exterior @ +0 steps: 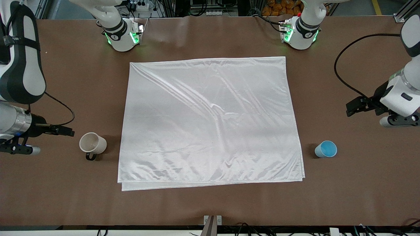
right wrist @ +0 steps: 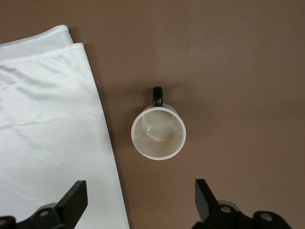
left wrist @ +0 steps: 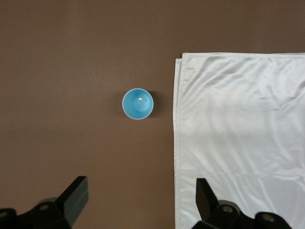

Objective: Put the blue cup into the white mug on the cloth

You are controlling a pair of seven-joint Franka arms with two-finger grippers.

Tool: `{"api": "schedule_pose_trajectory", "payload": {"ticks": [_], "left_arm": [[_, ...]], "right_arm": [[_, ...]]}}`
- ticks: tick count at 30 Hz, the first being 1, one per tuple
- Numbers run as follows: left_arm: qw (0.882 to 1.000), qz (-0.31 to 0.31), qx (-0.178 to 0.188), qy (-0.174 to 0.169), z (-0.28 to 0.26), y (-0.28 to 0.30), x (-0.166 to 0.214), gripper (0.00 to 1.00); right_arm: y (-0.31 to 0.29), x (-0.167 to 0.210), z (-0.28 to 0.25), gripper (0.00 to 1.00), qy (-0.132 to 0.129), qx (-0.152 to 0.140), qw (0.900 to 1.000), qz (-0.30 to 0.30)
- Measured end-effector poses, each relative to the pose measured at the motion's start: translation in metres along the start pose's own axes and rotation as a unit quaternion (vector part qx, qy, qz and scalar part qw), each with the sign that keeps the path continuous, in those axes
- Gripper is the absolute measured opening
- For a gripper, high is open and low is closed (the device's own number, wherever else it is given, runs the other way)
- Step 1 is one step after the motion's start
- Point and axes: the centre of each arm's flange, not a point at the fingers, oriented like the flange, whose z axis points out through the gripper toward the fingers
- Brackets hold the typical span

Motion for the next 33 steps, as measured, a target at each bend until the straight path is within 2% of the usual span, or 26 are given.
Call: {"api": "schedule_pose_trajectory", "payload": {"ticks": [7, 17, 33], "left_arm": [[1.000, 0.008, 0.020, 0.002, 0.040, 0.001, 0.021, 1.00], [1.000, 0.004, 0.018, 0.003, 0.087, -0.005, 0.042, 1.00], [1.000, -0.014, 0.016, -0.015, 0.159, -0.030, 0.061, 1.00]], "right_arm": [[0.005, 0.015, 0.032, 1.00, 0.005, 0.008, 1.000, 0.009], [0.009, 0.029, 0.074, 1.00, 0.005, 0.005, 1.000, 0.012], [0.019, 0.045, 0.139, 1.00, 0.010, -0.002, 1.000, 0.020]]}}
